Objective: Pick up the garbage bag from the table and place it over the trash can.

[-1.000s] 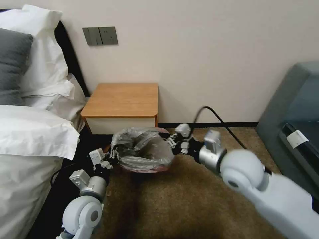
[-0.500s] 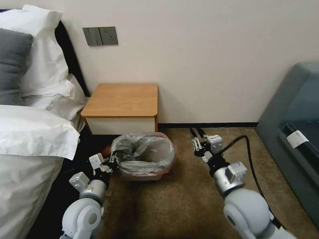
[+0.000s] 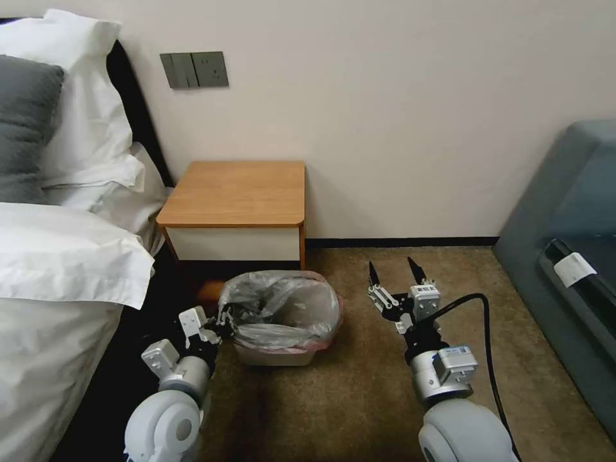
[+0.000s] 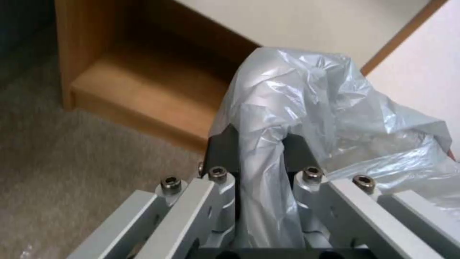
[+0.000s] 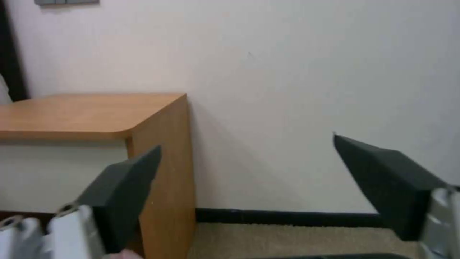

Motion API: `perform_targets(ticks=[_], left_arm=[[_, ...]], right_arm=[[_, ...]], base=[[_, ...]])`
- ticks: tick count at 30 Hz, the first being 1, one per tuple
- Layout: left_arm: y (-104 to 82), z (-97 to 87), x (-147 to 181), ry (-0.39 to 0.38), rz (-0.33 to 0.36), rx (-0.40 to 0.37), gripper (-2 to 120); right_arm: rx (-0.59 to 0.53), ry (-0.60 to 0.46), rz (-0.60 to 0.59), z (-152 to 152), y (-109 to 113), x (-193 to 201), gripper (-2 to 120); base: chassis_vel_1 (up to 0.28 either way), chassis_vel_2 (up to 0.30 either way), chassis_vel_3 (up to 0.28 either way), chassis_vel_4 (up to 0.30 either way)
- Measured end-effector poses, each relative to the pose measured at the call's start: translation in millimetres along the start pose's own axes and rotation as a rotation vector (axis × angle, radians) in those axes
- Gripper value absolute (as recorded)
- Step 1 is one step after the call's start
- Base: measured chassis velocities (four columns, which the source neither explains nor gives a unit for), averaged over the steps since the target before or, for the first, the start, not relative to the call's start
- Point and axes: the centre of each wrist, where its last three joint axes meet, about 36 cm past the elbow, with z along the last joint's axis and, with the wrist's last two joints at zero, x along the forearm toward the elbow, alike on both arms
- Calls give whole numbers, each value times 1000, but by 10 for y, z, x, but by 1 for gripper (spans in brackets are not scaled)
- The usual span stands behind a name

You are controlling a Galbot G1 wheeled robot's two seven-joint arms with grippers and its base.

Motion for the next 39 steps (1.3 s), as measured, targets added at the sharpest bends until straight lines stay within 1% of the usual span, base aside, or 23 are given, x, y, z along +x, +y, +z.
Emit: perform_targets(ticks=[1, 2, 3, 15, 24, 25, 26, 28, 29, 30, 31, 32, 33, 34, 36, 37, 38, 39], left_arm=[[0, 0, 0, 0, 0, 0, 11], [4, 30, -7, 4, -1, -1, 11], [12, 47, -17, 6, -3, -1, 11], [83, 208, -122, 16, -24, 3, 11], [68, 173, -132, 42, -40, -3, 11], [67, 167, -135, 44, -43, -4, 17], [67, 167, -135, 44, -43, -4, 17], [72, 160, -138, 46, -46, -10, 27], [73, 160, -139, 46, -48, -12, 29], [74, 160, -139, 47, -49, -14, 34], [74, 160, -139, 47, -49, -14, 34], [75, 159, -138, 48, -51, -17, 41], [69, 153, -132, 50, -52, -19, 44], [69, 153, -132, 50, -52, -19, 44], [48, 118, -105, 50, -49, -24, 56], [46, 109, -96, 48, -50, -29, 59], [46, 109, -96, 48, -50, -29, 59], [48, 102, -88, 44, -55, -42, 65]], right_arm=[[0, 0, 0, 0, 0, 0, 95], [0, -3, 5, -2, -9, -14, 99], [2, -5, 9, 0, -16, -26, 100], [-1, -9, 18, 29, -16, -62, 100], [-6, -10, 18, 26, -10, -68, 100], [-6, -11, 19, 26, -12, -73, 100], [-6, -11, 19, 26, -12, -73, 100], [-6, -10, 22, 30, -19, -80, 100], [-6, -10, 23, 30, -21, -81, 100], [-6, -9, 24, 31, -25, -81, 100], [-6, -9, 24, 31, -25, -81, 100], [-6, -9, 28, 33, -32, -86, 100], [-8, -8, 31, 36, -39, -91, 100], [-8, -8, 31, 36, -39, -91, 100], [-9, -10, 37, 33, -58, -108, 100], [-10, -11, 37, 32, -62, -112, 100], [-10, -11, 37, 32, -62, -112, 100], [-11, -11, 36, 29, -66, -119, 100]], base=[[0, 0, 0, 0], [0, 0, 0, 0], [0, 0, 0, 0], [0, 0, 0, 0], [0, 0, 0, 0], [0, 0, 0, 0], [0, 0, 0, 0], [0, 0, 0, 0], [0, 0, 0, 0], [0, 0, 0, 0], [0, 0, 0, 0], [0, 0, 0, 0], [0, 0, 0, 0], [0, 0, 0, 0], [0, 0, 0, 0], [0, 0, 0, 0], [0, 0, 0, 0], [0, 0, 0, 0]])
